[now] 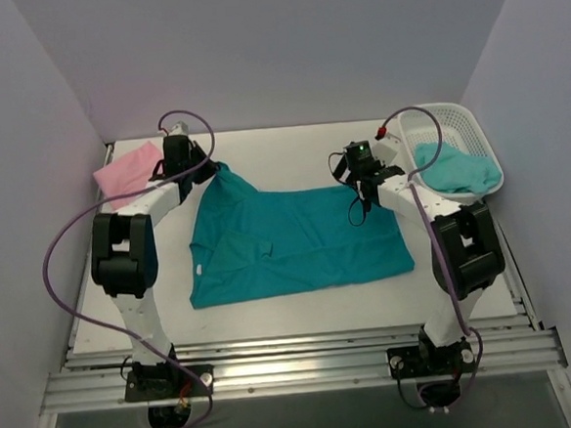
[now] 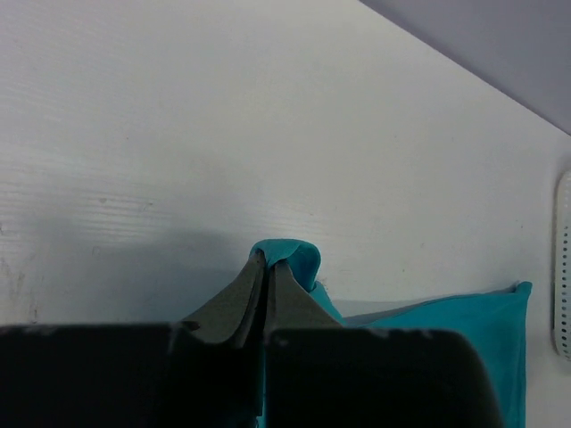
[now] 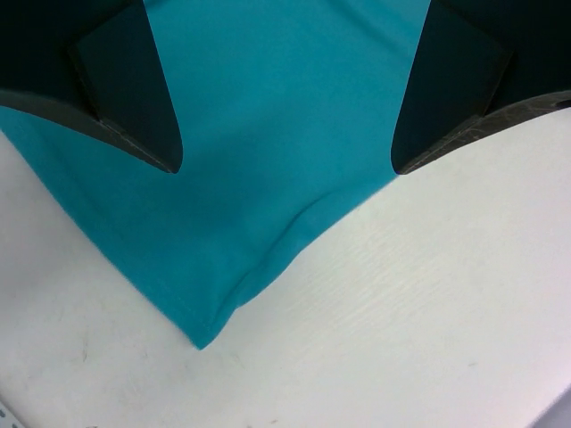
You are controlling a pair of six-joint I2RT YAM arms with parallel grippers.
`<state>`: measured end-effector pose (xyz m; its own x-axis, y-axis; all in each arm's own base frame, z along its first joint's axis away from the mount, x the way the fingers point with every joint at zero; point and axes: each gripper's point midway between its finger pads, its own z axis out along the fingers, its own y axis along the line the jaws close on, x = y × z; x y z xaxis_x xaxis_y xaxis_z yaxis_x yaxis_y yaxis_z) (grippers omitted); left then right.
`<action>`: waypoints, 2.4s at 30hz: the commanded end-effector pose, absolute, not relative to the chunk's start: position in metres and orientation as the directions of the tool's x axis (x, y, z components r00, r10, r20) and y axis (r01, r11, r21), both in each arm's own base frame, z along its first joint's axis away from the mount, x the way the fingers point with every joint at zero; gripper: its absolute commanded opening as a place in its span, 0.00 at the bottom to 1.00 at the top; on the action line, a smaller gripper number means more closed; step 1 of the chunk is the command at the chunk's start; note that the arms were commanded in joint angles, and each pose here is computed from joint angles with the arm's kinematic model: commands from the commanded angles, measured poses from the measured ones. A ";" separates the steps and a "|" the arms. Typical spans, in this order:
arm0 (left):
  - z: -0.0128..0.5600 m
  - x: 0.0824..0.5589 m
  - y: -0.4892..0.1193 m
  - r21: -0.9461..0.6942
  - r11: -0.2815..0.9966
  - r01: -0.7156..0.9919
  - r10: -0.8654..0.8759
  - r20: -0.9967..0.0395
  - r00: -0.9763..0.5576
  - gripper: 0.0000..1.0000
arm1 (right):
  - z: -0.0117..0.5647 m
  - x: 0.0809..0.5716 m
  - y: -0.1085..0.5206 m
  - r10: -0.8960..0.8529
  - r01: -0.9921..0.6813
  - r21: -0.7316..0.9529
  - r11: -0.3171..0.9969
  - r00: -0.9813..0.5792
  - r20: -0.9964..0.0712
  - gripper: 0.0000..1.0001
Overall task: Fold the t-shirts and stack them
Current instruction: Fold the tshirt
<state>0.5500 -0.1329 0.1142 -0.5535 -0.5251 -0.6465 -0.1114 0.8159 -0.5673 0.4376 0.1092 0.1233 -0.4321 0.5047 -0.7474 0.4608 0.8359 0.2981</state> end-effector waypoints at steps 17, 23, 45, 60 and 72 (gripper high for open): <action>0.148 0.541 -0.138 -0.575 0.818 -0.001 -0.490 -0.696 -0.525 0.02 | 0.048 0.543 0.078 0.524 0.551 0.224 0.804 -0.478 -0.705 0.96; 0.148 0.541 -0.138 -0.573 0.820 0.003 -0.486 -0.698 -0.526 0.02 | 0.027 0.540 0.076 0.534 0.577 0.203 0.791 -0.489 -0.689 0.95; 0.157 0.543 -0.127 -0.525 0.851 -0.035 -0.464 -0.718 -0.519 0.02 | 0.053 0.540 0.070 0.564 0.564 0.277 0.778 -0.433 -0.704 0.00; 0.230 0.507 -0.116 -0.486 0.873 -0.028 -0.443 -0.770 -0.459 0.02 | 0.180 0.511 0.060 0.570 0.500 0.389 0.774 -0.282 -0.772 0.00; 0.246 0.440 -0.114 -0.428 0.903 -0.034 -0.395 -0.797 -0.457 0.02 | 0.187 0.454 0.050 0.566 0.504 0.379 0.776 -0.292 -0.771 0.00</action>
<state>0.4567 -0.1176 0.2338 -0.4778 -0.4256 -0.7685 -0.0336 0.8831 -0.4680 0.4663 0.0573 0.1678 -0.3256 0.5789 -0.7476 0.5016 0.7760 0.3824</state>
